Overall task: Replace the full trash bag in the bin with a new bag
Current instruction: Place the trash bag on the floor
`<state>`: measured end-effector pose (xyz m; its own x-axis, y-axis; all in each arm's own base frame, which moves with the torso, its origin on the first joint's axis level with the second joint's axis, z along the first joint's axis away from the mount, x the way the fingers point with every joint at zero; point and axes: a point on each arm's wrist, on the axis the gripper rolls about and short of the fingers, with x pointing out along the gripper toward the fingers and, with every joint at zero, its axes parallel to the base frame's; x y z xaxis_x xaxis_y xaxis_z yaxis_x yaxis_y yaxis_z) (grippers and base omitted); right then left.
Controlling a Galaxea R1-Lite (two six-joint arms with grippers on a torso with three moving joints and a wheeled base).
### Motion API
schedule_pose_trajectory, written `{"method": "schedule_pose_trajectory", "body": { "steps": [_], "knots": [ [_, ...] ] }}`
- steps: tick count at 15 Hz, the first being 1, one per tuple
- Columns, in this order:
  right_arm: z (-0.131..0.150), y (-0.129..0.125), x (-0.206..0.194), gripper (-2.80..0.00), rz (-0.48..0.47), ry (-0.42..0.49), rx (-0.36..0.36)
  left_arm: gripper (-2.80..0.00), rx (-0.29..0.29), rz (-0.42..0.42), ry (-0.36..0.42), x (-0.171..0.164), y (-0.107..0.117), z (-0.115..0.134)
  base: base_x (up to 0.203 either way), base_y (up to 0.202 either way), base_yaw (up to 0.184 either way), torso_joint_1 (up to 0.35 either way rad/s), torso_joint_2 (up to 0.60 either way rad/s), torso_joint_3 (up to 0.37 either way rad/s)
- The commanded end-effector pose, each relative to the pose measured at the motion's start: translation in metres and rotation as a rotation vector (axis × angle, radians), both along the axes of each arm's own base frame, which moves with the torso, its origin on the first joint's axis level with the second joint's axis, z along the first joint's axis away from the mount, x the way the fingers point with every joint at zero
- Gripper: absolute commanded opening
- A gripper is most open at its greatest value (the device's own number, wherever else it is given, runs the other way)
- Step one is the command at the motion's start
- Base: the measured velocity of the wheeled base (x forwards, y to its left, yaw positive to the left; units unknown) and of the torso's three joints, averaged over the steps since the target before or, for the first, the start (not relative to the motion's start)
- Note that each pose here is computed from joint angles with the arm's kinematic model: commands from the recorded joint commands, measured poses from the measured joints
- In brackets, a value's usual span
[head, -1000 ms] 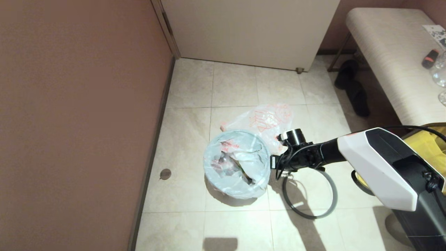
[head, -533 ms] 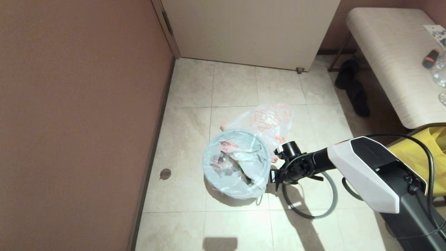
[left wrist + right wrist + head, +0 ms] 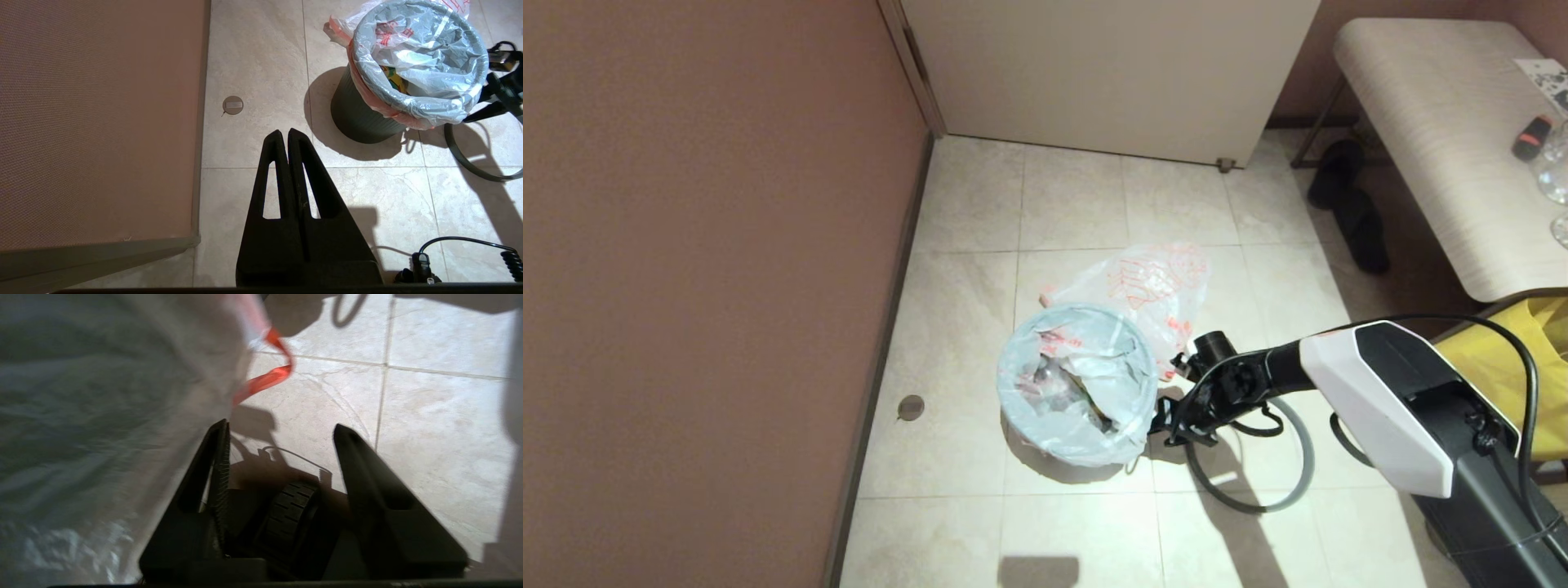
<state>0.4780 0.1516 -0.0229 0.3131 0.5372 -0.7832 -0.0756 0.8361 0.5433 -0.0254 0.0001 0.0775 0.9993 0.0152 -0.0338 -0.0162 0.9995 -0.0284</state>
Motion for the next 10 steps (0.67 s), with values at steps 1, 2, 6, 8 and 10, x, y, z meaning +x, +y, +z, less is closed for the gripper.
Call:
{"method": "schedule_pose_trajectory", "body": {
  "steps": [1,2,6,8,10],
  "knots": [
    [-0.004,-0.008,0.002,0.0,0.004,0.02,0.036,-2.8,0.0,0.001,0.001,0.0,0.0,0.0,0.0,0.0,0.0,0.0,0.0,0.0],
    [-0.011,-0.008,0.002,0.0,0.007,0.025,0.031,-2.8,0.0,0.002,0.001,0.0,0.0,0.0,0.0,0.0,0.0,0.0,0.0,0.0],
    [-0.025,-0.007,0.005,0.0,0.043,-0.032,-0.02,-2.8,0.0,0.001,0.001,0.0,0.0,0.0,0.0,0.0,0.0,0.0,0.0,0.0],
    [-0.037,-0.007,0.005,0.0,0.069,-0.064,-0.091,-2.8,0.0,0.002,0.001,0.0,0.0,0.0,0.0,0.0,0.0,0.0,0.0,0.0],
    [-0.045,-0.007,0.003,0.0,0.087,-0.06,-0.115,-2.8,0.0,0.002,0.001,0.0,0.0,0.0,0.0,0.0,0.0,0.0,0.0,0.0]
  ]
}}
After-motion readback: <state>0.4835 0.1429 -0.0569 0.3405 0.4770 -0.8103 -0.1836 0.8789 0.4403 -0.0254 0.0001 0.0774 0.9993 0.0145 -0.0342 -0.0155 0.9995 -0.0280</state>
